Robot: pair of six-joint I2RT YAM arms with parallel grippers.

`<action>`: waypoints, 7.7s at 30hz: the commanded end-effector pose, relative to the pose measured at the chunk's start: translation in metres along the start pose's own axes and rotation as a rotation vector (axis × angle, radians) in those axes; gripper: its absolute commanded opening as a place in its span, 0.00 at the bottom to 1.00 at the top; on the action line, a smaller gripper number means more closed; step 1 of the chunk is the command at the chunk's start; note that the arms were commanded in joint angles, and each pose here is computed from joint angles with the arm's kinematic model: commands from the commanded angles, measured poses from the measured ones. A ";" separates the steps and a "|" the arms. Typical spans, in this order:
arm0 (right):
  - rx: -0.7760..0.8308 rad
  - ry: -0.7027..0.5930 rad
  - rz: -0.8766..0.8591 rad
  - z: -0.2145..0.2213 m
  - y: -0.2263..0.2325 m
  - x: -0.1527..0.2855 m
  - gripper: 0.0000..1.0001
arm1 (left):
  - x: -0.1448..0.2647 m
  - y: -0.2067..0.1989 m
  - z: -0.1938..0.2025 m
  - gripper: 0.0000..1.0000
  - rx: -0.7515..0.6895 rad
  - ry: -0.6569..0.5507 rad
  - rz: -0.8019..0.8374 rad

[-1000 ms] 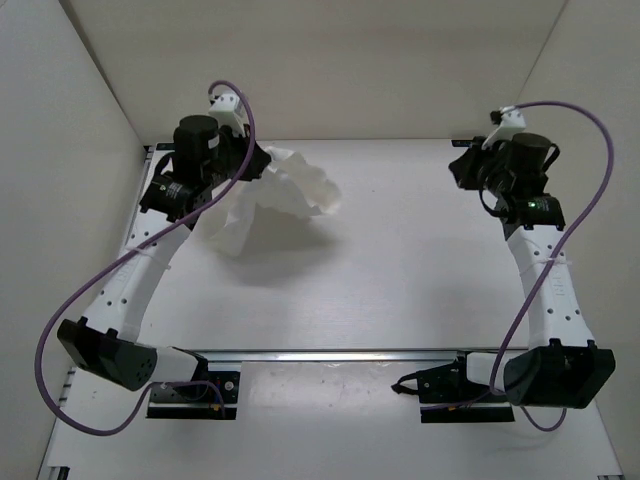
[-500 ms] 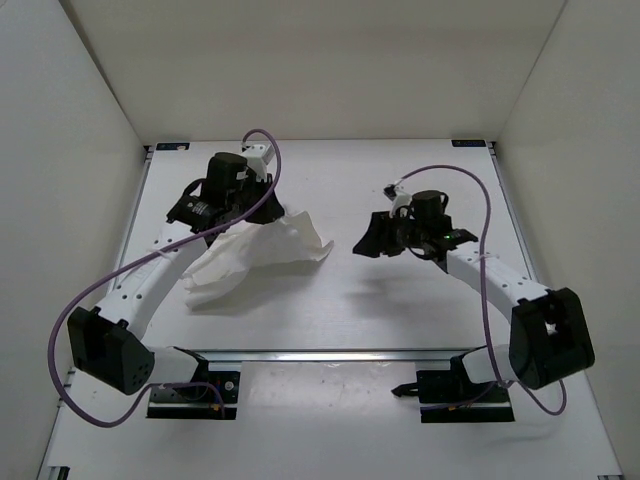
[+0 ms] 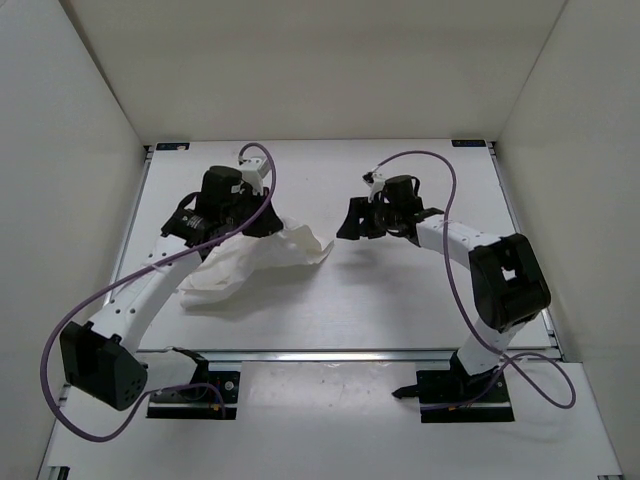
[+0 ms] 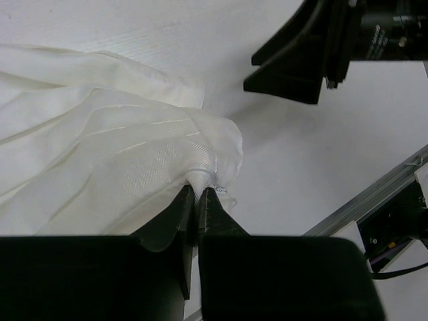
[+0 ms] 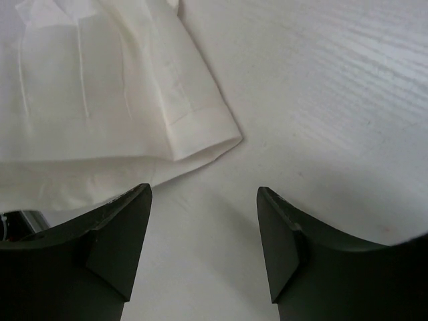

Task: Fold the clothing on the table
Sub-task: Flatten the skirt out

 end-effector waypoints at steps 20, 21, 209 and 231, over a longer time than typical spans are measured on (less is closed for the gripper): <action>0.139 0.229 0.008 0.019 -0.006 -0.071 0.58 | 0.023 -0.015 0.093 0.00 0.017 0.165 0.074; 0.147 0.224 0.012 0.016 -0.006 -0.074 0.58 | 0.024 -0.018 0.093 0.00 0.011 0.167 0.088; -0.170 -0.079 0.244 0.098 -0.047 0.092 0.00 | -0.152 0.059 0.100 0.66 0.308 0.257 -0.122; -0.157 -0.041 0.234 0.088 -0.065 0.097 0.00 | -0.117 0.022 0.129 0.69 0.410 0.167 -0.092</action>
Point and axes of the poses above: each gripper's point midway between its finger pads, its own x axis back along the fingers, its own y axis along the line the jaws close on, z = x × y, the point moved 3 cm from there along x, back along the fingers, and after that the axes turned 8 degrees about -x, right-handed, at the moved point
